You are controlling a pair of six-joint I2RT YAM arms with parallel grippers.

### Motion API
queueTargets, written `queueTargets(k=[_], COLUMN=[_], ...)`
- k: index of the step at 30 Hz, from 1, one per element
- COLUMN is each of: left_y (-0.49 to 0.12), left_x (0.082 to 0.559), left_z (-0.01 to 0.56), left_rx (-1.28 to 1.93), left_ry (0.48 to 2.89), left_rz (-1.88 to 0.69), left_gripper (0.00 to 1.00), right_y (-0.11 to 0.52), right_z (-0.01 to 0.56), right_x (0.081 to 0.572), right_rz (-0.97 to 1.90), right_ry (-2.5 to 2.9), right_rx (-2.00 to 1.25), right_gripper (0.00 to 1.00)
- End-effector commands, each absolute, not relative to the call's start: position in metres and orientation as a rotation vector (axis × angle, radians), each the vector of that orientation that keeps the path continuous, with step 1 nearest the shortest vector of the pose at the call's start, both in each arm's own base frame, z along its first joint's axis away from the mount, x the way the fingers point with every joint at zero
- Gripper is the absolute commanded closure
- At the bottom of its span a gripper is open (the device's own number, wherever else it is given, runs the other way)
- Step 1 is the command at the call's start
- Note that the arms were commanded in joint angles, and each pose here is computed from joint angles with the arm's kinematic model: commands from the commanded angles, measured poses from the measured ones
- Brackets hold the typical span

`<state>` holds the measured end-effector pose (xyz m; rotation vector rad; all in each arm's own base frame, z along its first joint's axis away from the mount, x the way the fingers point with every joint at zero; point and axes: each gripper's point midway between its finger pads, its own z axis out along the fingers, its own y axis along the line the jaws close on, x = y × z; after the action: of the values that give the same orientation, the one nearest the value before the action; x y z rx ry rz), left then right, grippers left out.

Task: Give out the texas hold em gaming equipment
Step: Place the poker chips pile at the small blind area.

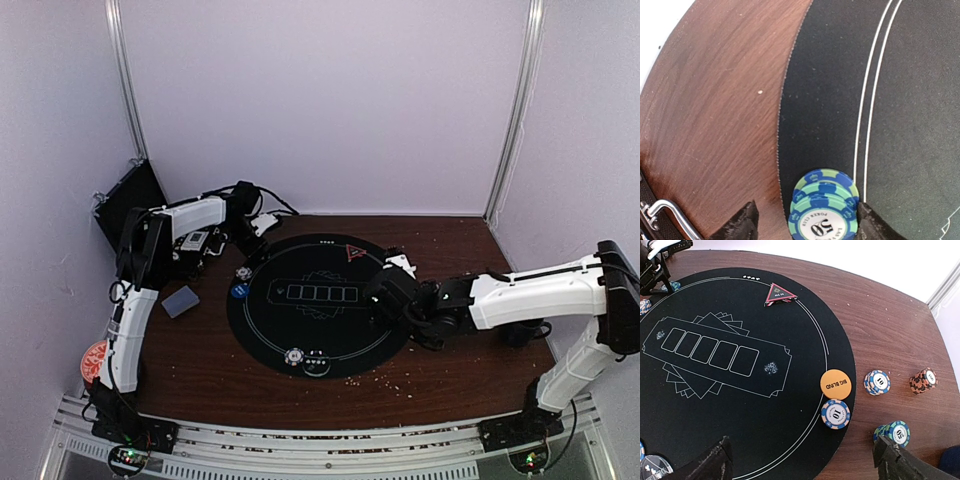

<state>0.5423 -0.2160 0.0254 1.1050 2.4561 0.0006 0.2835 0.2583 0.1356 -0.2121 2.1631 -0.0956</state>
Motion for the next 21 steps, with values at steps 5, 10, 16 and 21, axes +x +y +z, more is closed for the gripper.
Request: queueTargets(k=[5, 10, 16, 21], left_y=[-0.208, -0.214, -0.232, -0.248], left_x=[0.522, 0.529, 0.528, 0.523], left_z=[-0.014, -0.013, -0.002, 0.011], left_rx=[1.210, 1.176, 1.201, 1.230], left_ry=[2.560, 2.554, 2.507, 2.462], left_rz=[0.030, 0.016, -0.083, -0.160], left_gripper=[0.26, 0.23, 0.20, 0.14], right_y=[0.259, 0.260, 0.260, 0.261], right_z=[0.142, 0.143, 0.142, 0.142], right_x=[0.285, 0.285, 0.285, 0.285], right_rz=[-0.125, -0.122, -0.128, -0.128], right_ry=[2.139, 2.137, 2.137, 2.137], right_rx=[-0.202, -0.203, -0.207, -0.208], right_gripper=[0.01, 0.01, 0.01, 0.00])
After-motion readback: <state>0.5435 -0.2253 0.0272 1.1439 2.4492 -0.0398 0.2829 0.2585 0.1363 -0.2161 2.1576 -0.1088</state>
